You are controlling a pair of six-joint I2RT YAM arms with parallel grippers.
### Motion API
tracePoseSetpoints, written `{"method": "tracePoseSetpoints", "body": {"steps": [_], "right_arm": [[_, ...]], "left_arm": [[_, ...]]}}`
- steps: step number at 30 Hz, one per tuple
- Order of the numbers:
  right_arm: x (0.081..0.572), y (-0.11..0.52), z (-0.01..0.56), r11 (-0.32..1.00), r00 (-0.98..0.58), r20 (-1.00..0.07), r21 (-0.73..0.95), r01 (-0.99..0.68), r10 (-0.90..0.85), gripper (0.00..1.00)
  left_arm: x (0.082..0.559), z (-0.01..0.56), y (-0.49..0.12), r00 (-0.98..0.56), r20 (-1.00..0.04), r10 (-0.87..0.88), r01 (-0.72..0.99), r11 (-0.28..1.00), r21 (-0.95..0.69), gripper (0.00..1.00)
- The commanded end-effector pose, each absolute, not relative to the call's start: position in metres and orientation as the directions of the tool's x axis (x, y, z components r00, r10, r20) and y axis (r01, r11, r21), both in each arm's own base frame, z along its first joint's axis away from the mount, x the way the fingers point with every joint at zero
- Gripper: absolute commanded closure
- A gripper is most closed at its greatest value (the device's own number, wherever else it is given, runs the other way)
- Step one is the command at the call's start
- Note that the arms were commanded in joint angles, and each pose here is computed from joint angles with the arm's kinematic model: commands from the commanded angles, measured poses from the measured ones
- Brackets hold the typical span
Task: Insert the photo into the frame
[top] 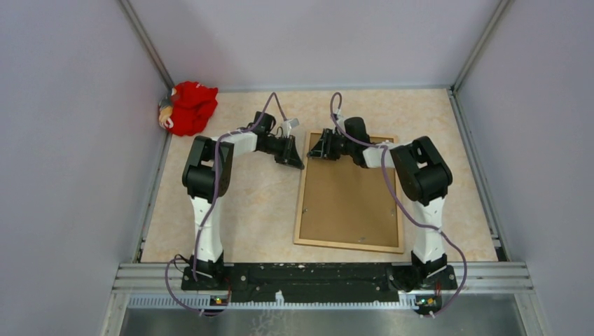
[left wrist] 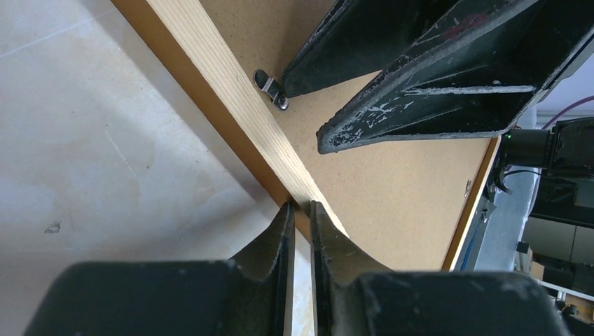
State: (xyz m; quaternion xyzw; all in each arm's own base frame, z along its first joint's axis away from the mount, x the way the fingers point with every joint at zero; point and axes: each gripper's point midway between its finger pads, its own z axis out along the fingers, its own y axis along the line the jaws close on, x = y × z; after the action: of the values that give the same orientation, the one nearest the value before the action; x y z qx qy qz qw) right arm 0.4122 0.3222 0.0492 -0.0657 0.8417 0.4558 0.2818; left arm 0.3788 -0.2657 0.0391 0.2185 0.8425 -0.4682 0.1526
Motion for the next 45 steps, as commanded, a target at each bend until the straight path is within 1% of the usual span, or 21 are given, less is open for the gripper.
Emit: {"method": "tracePoseSetpoints", "body": {"steps": [1, 17, 27, 31, 34, 37, 40, 45], "right_arm": [[0.408, 0.326, 0.036, 0.572, -0.851, -0.512, 0.734, -0.365, 0.115, 0.64], [0.409, 0.332, 0.031, 0.552, -0.863, -0.498, 0.745, -0.376, 0.084, 0.66], [0.406, 0.339, 0.036, 0.506, -0.850, -0.523, 0.716, -0.482, -0.069, 0.67], [0.408, 0.337, 0.035, 0.512, -0.841, -0.525, 0.691, -0.510, -0.129, 0.67], [0.415, 0.329, 0.038, 0.544, -0.835, -0.535, 0.666, -0.510, -0.127, 0.67], [0.431, 0.318, 0.053, 0.550, -0.821, -0.564, 0.661, -0.509, -0.082, 0.67], [0.443, 0.311, 0.064, 0.541, -0.814, -0.580, 0.672, -0.505, -0.040, 0.67], [0.447, 0.313, 0.061, 0.528, -0.822, -0.568, 0.689, -0.497, -0.033, 0.67]], "left_arm": [[0.369, 0.022, -0.268, -0.866, -0.436, 0.244, 0.499, 0.478, -0.723, 0.84], [0.366, 0.020, -0.268, -0.868, -0.430, 0.249, 0.497, 0.472, -0.728, 0.85], [0.365, 0.020, -0.267, -0.866, -0.432, 0.251, 0.500, 0.469, -0.728, 0.85], [0.364, 0.019, -0.267, -0.868, -0.427, 0.253, 0.496, 0.471, -0.730, 0.85], [0.363, 0.019, -0.267, -0.868, -0.428, 0.253, 0.497, 0.471, -0.729, 0.85], [0.365, 0.022, -0.266, -0.866, -0.433, 0.250, 0.500, 0.471, -0.727, 0.85], [0.369, 0.029, -0.265, -0.865, -0.441, 0.240, 0.501, 0.465, -0.730, 0.81], [0.383, 0.038, -0.265, -0.856, -0.470, 0.217, 0.514, 0.463, -0.722, 0.67]]}}
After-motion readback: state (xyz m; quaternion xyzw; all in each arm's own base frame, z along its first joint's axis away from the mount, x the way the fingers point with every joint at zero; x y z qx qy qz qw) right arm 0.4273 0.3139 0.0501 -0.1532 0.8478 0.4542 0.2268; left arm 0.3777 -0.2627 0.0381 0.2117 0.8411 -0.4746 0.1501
